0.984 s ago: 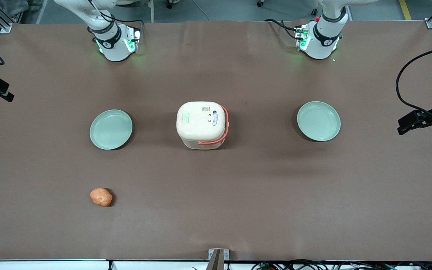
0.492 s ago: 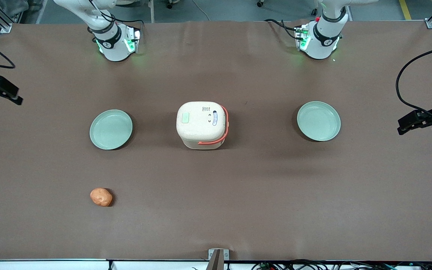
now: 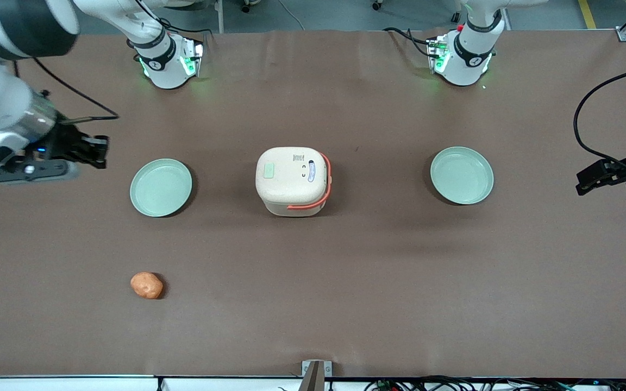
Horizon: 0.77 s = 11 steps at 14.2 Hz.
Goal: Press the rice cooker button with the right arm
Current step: 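Move the right gripper over the rice cooker's pale green button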
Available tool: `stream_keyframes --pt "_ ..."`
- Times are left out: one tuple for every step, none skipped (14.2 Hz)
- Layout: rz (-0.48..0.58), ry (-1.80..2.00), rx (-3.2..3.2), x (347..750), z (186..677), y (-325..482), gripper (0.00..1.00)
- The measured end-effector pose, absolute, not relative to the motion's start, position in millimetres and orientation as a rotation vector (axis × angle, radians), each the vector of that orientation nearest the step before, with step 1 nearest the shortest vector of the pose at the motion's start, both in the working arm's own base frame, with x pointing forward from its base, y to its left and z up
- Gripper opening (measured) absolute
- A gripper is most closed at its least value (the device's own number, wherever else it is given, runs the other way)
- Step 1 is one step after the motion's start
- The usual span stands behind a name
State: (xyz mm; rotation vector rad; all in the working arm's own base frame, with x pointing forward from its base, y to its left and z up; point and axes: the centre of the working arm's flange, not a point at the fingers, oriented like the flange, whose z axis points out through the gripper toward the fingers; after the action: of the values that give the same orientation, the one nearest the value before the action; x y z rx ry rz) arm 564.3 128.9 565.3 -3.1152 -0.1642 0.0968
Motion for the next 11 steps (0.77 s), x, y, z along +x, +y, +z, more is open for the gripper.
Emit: stream_keyframes --pt "0.104 -0.173 -3.108 563.4 556.5 155.6 0.02" --pt "0.108 -0.189 -3.107 561.9 546.3 182.9 0.02" --pt "0.112 -0.200 -3.107 559.1 535.9 210.0 0.01" --pt "0.120 -0.210 -3.109 554.5 525.5 236.6 0.01" --pt "0.121 -0.211 -3.106 549.0 515.8 263.2 0.01" --pt "0.112 -0.195 -3.102 543.3 505.7 289.8 0.01" --pt "0.104 -0.176 -3.102 537.3 494.2 315.2 0.01" --pt "0.102 -0.165 -3.103 531.4 481.6 337.5 0.01" --pt "0.108 -0.160 -3.107 526.1 468.7 355.5 0.01" --pt "0.120 -0.160 -3.113 522.1 456.4 368.4 0.01" --pt "0.133 -0.161 -3.118 520.5 446.1 375.7 0.01"
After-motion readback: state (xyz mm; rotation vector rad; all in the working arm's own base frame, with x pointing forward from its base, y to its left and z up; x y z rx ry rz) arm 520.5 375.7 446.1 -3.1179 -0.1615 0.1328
